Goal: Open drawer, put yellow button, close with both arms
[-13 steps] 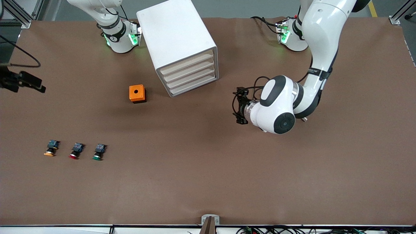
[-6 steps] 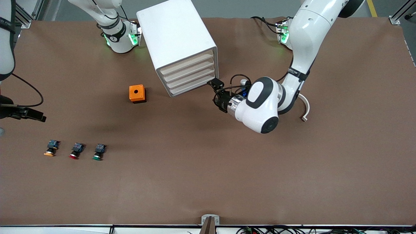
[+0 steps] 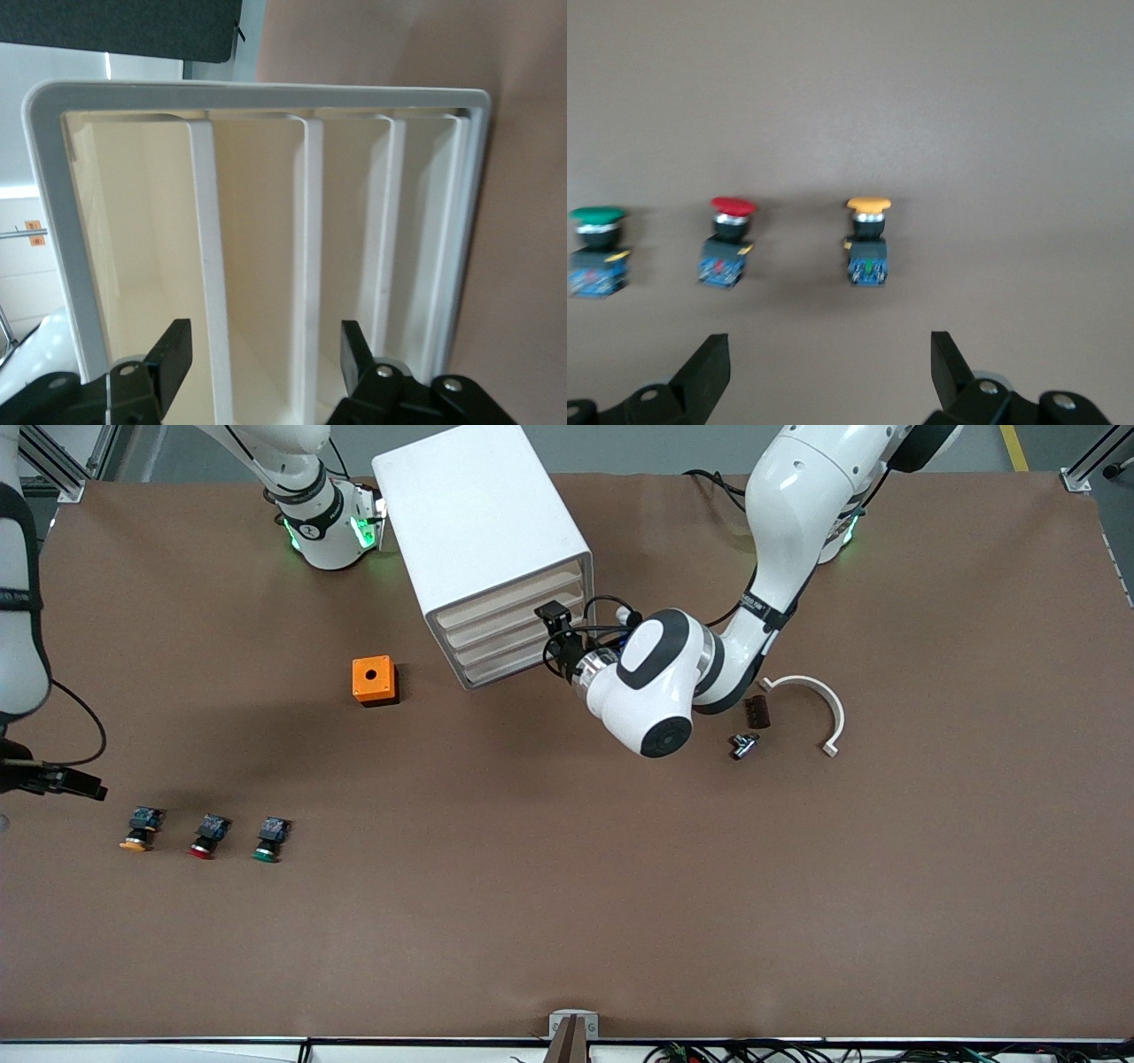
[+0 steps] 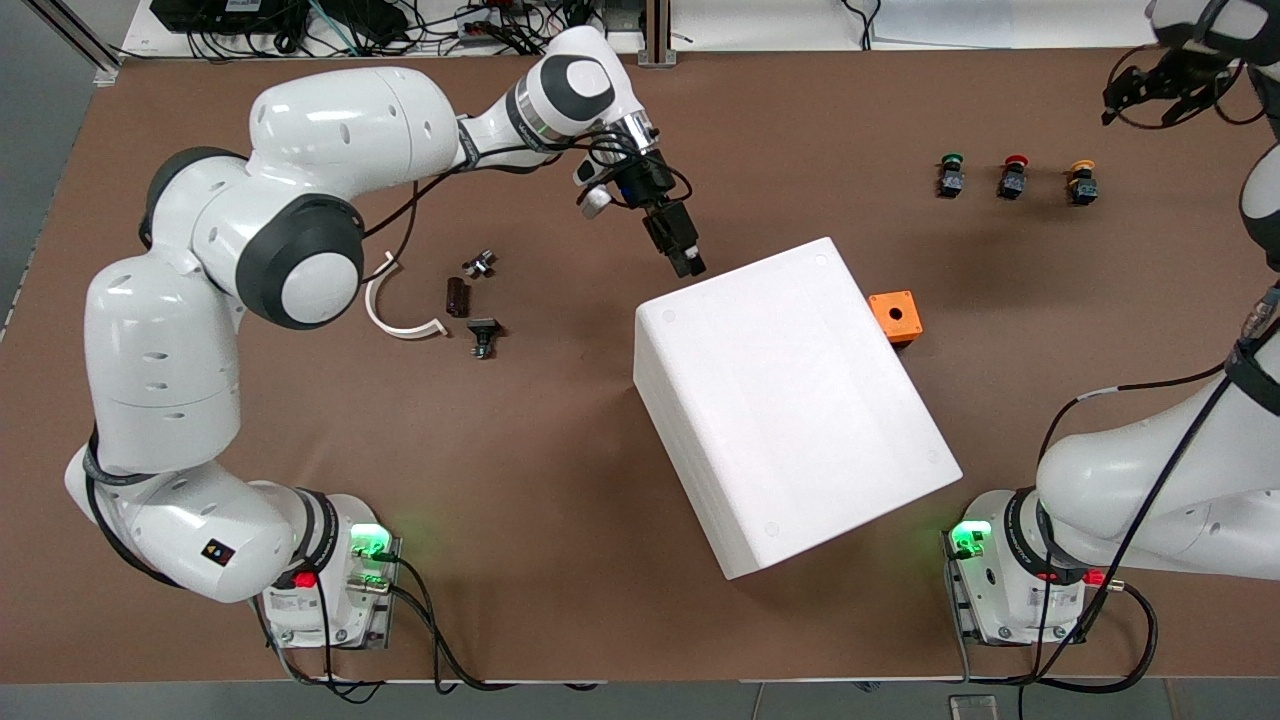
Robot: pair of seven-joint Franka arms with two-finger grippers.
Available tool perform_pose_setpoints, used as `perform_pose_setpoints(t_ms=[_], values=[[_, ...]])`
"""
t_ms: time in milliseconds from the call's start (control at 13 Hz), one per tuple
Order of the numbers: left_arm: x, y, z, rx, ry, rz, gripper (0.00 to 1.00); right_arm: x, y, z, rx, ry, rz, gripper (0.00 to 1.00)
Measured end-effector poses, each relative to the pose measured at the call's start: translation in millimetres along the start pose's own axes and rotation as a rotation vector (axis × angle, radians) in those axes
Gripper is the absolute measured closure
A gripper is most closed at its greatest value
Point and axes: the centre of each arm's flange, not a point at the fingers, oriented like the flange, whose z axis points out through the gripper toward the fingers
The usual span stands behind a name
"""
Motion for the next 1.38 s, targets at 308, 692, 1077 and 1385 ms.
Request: perform_pose_setpoints(t_ms=[308, 692, 1077, 1385], values=[[-7.7, -8.3, 38.3, 0.027, 0.045, -0.014, 0.28, 3.4, 12.3, 66.3, -0.009, 0.009, -0.007, 0.00], [-10.3, -9.1, 59.7, 0.048, 0.075, -0.045, 0.59, 3.5, 14.2, 112.0, -0.016, 0.020, -0.011, 0.00], [-11.1, -10.3, 42.9, 0.055, 0.054, -0.046, 0.86, -6.7, 24.2, 145.8, -0.006, -0.020, 0.007, 0.00], [1.8, 18.7, -21.9, 0.043, -0.042, -0.077, 0.86, -12.2, 32.0, 160.3, -0.002, -0.033, 0.019, 0.00]])
